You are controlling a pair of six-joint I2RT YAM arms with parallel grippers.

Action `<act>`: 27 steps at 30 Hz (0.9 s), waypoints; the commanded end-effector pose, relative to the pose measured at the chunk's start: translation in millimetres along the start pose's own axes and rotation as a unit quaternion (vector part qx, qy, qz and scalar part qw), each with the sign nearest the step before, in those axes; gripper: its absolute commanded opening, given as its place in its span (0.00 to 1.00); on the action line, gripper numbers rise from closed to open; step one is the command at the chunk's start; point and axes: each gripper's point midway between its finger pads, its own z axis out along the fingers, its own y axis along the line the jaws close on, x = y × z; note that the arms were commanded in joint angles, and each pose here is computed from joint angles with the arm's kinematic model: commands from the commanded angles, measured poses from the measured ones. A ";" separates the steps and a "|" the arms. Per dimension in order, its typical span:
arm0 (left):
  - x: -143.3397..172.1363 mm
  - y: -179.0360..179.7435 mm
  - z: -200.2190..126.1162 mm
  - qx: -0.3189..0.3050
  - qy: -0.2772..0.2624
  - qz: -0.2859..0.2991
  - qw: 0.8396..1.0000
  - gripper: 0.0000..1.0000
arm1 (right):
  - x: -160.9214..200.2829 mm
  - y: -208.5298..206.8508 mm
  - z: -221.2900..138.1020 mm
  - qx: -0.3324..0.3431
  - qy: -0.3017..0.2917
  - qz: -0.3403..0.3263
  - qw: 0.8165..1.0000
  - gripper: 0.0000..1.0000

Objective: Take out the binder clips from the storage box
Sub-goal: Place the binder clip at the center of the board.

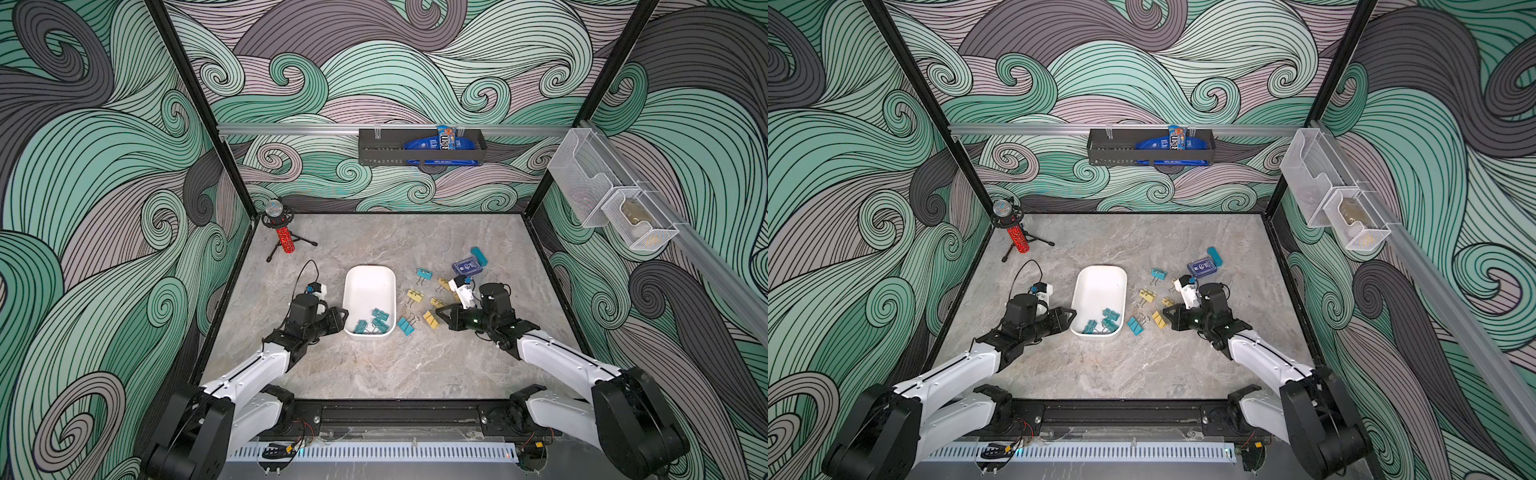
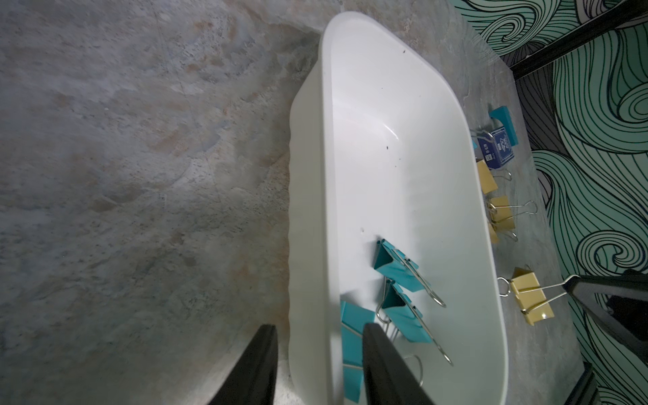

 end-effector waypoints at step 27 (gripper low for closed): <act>-8.2 -9.0 1.3 0.010 -0.003 0.014 1.000 0.43 | 30.1 -21.4 18.4 -0.010 0.009 0.046 0.999 0.06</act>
